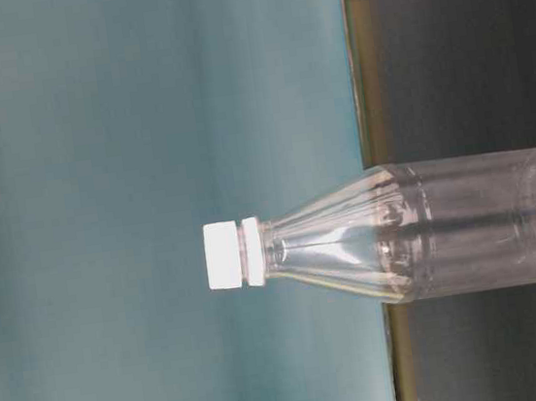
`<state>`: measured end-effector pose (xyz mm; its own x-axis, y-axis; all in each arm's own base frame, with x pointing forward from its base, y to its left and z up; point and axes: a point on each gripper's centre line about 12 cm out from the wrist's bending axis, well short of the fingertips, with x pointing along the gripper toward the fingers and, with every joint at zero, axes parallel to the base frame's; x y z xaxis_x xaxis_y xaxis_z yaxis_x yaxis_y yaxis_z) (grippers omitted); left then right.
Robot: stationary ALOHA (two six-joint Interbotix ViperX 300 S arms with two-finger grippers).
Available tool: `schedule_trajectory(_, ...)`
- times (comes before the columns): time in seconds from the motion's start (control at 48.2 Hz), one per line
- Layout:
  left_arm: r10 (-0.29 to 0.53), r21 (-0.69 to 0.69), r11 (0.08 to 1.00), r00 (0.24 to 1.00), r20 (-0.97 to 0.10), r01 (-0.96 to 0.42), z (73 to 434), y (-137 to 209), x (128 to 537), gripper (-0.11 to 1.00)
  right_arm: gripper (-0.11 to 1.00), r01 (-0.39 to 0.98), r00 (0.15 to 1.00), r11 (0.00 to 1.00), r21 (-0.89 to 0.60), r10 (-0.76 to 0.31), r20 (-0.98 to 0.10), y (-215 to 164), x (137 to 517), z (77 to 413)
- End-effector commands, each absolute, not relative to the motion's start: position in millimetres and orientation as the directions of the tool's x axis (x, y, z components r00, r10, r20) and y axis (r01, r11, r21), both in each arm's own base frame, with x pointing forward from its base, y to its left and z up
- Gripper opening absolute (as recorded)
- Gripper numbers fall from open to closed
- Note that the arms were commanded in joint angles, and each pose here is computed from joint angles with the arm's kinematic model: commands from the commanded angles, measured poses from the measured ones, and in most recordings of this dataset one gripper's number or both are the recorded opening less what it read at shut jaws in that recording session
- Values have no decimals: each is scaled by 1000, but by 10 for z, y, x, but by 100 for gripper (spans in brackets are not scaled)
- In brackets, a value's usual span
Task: Open the bottle cap by holding the bottle with the left arm and twisting the cap with the right arm.
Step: 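Move the left gripper to the clear bottle body and close around it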
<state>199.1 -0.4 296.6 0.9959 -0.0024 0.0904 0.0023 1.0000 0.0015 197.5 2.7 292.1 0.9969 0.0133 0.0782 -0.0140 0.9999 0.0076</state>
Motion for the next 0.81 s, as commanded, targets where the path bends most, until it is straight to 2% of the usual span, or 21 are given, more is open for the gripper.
schedule_trajectory(0.0,-4,51,999,994,111,-1,3084,3,2040,14,3,5,996,1000,9,-6,86,-11,2006,2964)
schedule_trajectory(0.062,-3,56,998,993,114,-3,3133,6,2086,18,9,6,997,1000,17,-8,75,-13,2007,2951)
schedule_trajectory(0.104,-3,57,998,993,118,-4,3162,6,2113,14,12,7,998,1000,20,-8,63,-14,2009,2941)
schedule_trajectory(0.145,-2,57,998,994,111,-5,3179,10,2161,10,8,7,999,1000,21,-9,51,-14,2009,2926)
schedule_trajectory(0.228,3,57,998,994,110,-9,3217,21,2233,10,4,8,999,1000,21,-8,35,-14,2011,2913)
schedule_trajectory(0.457,4,58,998,989,149,-13,3268,35,2466,13,3,8,999,1000,21,-8,31,-14,2012,2912)
schedule_trajectory(0.519,4,58,998,988,157,-13,3253,39,2542,20,3,8,999,1000,21,-8,31,-14,2012,2912)
schedule_trajectory(0.581,3,57,998,987,161,-12,3234,39,2640,32,3,8,1000,1000,21,-8,29,-13,2012,2910)
schedule_trajectory(0.727,0,49,999,984,176,-8,3225,42,2895,76,3,8,1000,1000,21,-8,29,-13,2013,2915)
schedule_trajectory(0.789,-2,44,999,984,178,-6,3204,44,3045,91,3,8,999,1000,24,-8,31,-14,2014,2921)
